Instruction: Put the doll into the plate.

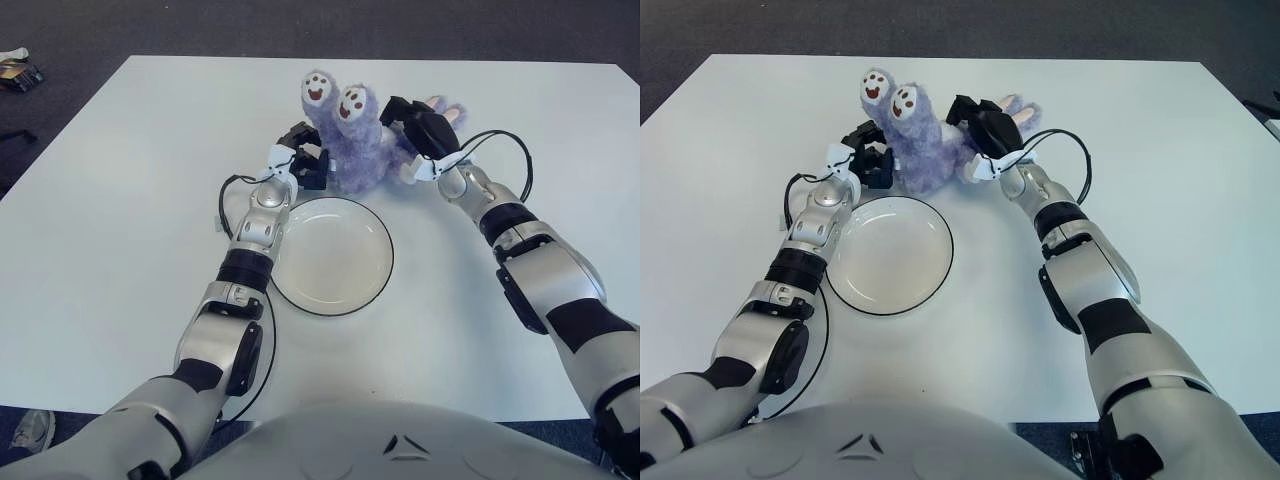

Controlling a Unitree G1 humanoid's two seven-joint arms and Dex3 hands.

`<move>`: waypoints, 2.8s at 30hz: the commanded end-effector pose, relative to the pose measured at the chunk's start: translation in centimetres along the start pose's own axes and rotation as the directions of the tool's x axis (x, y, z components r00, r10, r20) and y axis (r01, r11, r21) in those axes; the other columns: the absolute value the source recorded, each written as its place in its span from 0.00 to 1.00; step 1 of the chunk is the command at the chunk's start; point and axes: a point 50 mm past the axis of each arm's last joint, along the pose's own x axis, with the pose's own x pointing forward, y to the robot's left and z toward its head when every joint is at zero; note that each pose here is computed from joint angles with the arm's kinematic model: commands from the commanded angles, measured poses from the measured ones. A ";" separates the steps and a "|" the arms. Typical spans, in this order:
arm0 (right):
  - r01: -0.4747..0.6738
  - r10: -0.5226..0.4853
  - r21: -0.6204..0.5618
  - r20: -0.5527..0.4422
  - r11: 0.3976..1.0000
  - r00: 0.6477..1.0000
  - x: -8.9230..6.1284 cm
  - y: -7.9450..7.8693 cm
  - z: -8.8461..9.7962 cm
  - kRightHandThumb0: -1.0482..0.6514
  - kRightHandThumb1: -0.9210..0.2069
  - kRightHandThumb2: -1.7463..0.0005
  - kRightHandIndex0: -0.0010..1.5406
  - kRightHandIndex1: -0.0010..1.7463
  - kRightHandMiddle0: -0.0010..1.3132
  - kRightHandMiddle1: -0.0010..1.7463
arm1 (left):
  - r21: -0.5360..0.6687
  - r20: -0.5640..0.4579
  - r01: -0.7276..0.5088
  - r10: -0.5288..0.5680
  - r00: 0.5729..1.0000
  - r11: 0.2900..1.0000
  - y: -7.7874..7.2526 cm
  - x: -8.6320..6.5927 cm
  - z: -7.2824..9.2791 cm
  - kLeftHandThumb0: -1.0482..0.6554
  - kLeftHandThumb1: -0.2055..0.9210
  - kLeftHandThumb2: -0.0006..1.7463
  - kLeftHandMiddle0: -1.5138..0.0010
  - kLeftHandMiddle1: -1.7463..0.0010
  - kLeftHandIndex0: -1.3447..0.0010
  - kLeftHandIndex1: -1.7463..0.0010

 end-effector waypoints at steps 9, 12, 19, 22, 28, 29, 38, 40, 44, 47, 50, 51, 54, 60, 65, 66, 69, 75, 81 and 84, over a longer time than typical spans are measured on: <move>-0.003 0.007 0.067 -0.063 0.998 0.998 -1.3 1.1 -0.9 0.62 0.85 0.09 0.64 0.77 0.54 1.00 | 0.000 -0.008 0.007 -0.007 1.000 1.000 0.2 0.1 -0.2 0.61 0.38 0.82 0.62 0.00 0.58 0.00; 0.001 0.005 0.085 -0.072 0.996 0.997 -1.4 1.1 -1.0 0.62 0.85 0.10 0.65 0.75 0.54 1.00 | -0.011 0.001 0.009 -0.009 1.000 1.000 0.2 0.1 -0.2 0.61 0.38 0.82 0.62 0.00 0.58 0.00; 0.019 -0.009 0.106 -0.092 0.994 0.996 -1.4 1.0 -1.2 0.62 0.84 0.11 0.66 0.73 0.54 1.00 | -0.041 0.033 0.023 -0.022 0.999 0.999 0.7 -0.2 0.0 0.61 0.38 0.82 0.63 0.00 0.59 0.00; 0.050 -0.039 0.110 -0.104 0.993 0.994 -1.3 0.7 -1.2 0.62 0.85 0.10 0.66 0.73 0.54 1.00 | -0.042 0.051 0.031 -0.028 0.998 0.999 1.7 -0.5 0.1 0.61 0.40 0.81 0.63 0.00 0.60 0.00; 0.081 -0.071 0.105 -0.104 0.991 0.992 -1.1 0.3 -1.2 0.62 0.87 0.08 0.65 0.78 0.55 1.00 | -0.058 0.080 0.043 -0.038 0.996 0.997 3.0 -0.9 0.1 0.61 0.45 0.77 0.66 0.00 0.63 0.00; 0.085 -0.074 0.102 -0.102 0.991 0.992 -1.1 0.2 -1.2 0.62 0.87 0.08 0.65 0.78 0.55 1.00 | -0.062 0.085 0.044 -0.039 0.996 0.997 3.1 -0.9 0.1 0.61 0.45 0.77 0.66 0.00 0.63 0.00; 0.123 -0.117 0.094 -0.070 0.988 0.991 -0.6 -0.8 -0.8 0.62 0.87 0.08 0.65 0.78 0.55 1.00 | -0.091 0.124 0.016 -0.005 0.992 0.996 5.3 -1.5 -0.3 0.61 0.47 0.75 0.67 0.00 0.64 0.00; 0.124 -0.118 0.099 -0.062 0.987 0.991 -0.5 -1.0 -0.7 0.62 0.87 0.08 0.65 0.77 0.55 1.00 | -0.092 0.123 -0.006 0.017 0.992 0.996 5.9 -1.6 -0.4 0.61 0.48 0.75 0.67 0.00 0.64 0.00; 0.126 -0.123 0.101 -0.038 0.987 0.992 -0.3 -1.4 -0.4 0.62 0.87 0.09 0.66 0.76 0.54 1.00 | -0.088 0.117 -0.062 0.072 0.991 0.994 6.8 -1.7 -0.7 0.61 0.48 0.75 0.68 0.00 0.64 0.00; 0.134 -0.134 0.103 -0.013 0.986 0.991 -0.2 -1.7 -0.1 0.62 0.87 0.08 0.66 0.77 0.54 1.00 | -0.080 0.097 -0.114 0.122 0.988 0.990 8.3 -1.8 -1.4 0.61 0.48 0.75 0.68 0.00 0.64 0.00; 0.137 -0.138 0.108 0.001 0.985 0.990 -0.1 -1.9 0.2 0.62 0.87 0.08 0.66 0.78 0.53 1.00 | -0.073 0.082 -0.156 0.161 0.984 0.985 9.6 -1.8 -2.0 0.61 0.48 0.75 0.68 0.00 0.65 0.00; 0.136 -0.137 0.109 0.002 0.985 0.991 -0.1 -1.9 0.2 0.62 0.87 0.08 0.66 0.79 0.53 1.00 | -0.072 0.081 -0.164 0.169 0.982 0.984 9.7 -1.8 -2.1 0.61 0.48 0.75 0.68 0.00 0.65 0.00; 0.137 -0.140 0.106 0.019 0.985 0.990 0.0 -2.2 0.4 0.62 0.86 0.08 0.65 0.79 0.52 1.00 | -0.064 0.070 -0.196 0.200 0.977 0.979 10.4 -1.9 -2.6 0.61 0.48 0.75 0.68 0.00 0.65 0.00; 0.149 -0.155 0.094 0.059 0.984 0.986 0.3 -2.7 1.0 0.62 0.86 0.07 0.65 0.80 0.52 1.00 | -0.073 0.054 -0.252 0.256 0.965 0.965 11.0 -2.0 -3.1 0.61 0.48 0.75 0.68 0.00 0.65 0.00; 0.144 -0.151 0.090 0.074 0.985 0.986 0.4 -2.9 1.3 0.62 0.87 0.07 0.65 0.80 0.52 1.00 | -0.076 0.029 -0.285 0.288 0.957 0.955 11.1 -2.0 -3.6 0.61 0.48 0.75 0.68 0.00 0.65 0.00; 0.143 -0.151 0.088 0.080 0.986 0.985 0.4 -3.0 1.4 0.62 0.87 0.07 0.65 0.80 0.52 1.00 | -0.073 0.024 -0.290 0.292 0.956 0.954 11.1 -2.0 -3.7 0.61 0.48 0.75 0.68 0.00 0.65 0.00; 0.143 -0.152 0.084 0.109 0.986 0.982 0.6 -3.4 1.8 0.62 0.87 0.07 0.65 0.80 0.53 1.00 | -0.058 0.013 -0.297 0.298 0.954 0.953 11.0 -2.2 -4.0 0.61 0.48 0.75 0.68 0.00 0.64 0.00; 0.141 -0.150 0.078 0.125 0.987 0.981 0.7 -3.7 2.2 0.62 0.87 0.08 0.66 0.77 0.54 1.00 | -0.050 0.004 -0.305 0.305 0.952 0.951 10.8 -2.2 -4.4 0.61 0.47 0.75 0.67 0.00 0.64 0.00; 0.144 -0.154 0.078 0.134 0.986 0.979 0.8 -4.0 2.5 0.62 0.88 0.07 0.67 0.77 0.55 1.00 | -0.056 -0.004 -0.308 0.308 0.951 0.950 10.7 -2.1 -4.6 0.61 0.47 0.75 0.67 0.00 0.64 0.00; 0.147 -0.157 0.080 0.138 0.986 0.978 0.9 -4.1 2.6 0.62 0.88 0.07 0.66 0.78 0.54 1.00 | -0.059 -0.004 -0.305 0.305 0.952 0.951 10.6 -2.1 -4.7 0.61 0.47 0.75 0.67 0.00 0.64 0.00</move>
